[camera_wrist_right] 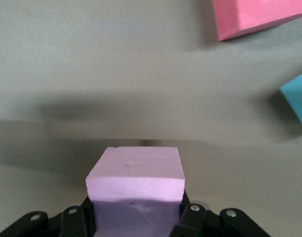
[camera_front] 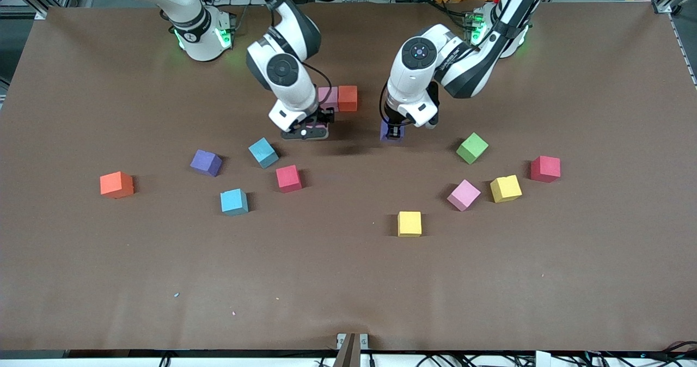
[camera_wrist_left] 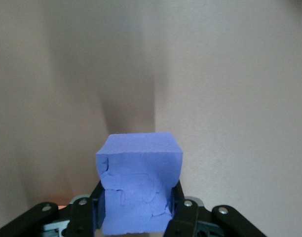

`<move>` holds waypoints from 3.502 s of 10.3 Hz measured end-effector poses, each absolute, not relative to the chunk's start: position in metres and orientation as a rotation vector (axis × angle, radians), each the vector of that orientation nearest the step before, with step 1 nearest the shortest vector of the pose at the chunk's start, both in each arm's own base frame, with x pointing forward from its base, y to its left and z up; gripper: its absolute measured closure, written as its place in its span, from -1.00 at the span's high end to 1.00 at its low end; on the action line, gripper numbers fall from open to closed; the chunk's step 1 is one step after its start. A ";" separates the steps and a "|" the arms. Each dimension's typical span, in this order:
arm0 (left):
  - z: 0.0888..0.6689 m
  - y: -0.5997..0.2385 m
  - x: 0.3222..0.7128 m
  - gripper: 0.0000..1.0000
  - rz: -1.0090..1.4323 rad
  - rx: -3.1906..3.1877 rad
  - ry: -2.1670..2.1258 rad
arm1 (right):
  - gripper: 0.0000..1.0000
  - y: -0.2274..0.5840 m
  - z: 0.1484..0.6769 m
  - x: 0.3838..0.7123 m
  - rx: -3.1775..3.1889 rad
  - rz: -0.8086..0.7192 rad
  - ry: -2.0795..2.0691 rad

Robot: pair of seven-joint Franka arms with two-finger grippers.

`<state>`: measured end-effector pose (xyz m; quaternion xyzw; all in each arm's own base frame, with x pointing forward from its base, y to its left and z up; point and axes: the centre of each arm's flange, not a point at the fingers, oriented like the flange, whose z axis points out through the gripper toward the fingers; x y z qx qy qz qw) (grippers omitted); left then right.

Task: Arrange 11 blocks into digit 3
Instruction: 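Carry blue with the left gripper while the right gripper carries pink, then lower blue beside orange with the left gripper while the right gripper lowers pink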

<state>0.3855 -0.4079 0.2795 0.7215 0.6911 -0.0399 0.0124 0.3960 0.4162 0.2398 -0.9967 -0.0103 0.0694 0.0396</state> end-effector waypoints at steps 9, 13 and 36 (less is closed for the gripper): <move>0.252 -0.426 0.326 0.05 -0.143 2.148 2.292 | 0.19 0.455 0.205 0.358 -3.074 0.221 -0.180; 0.243 -0.427 0.310 0.05 -0.150 2.135 2.282 | 0.19 0.452 0.202 0.356 -3.084 0.224 -0.191; 0.217 -0.451 0.266 0.05 -0.196 2.176 2.224 | 0.19 0.449 0.200 0.352 -3.102 0.248 -0.179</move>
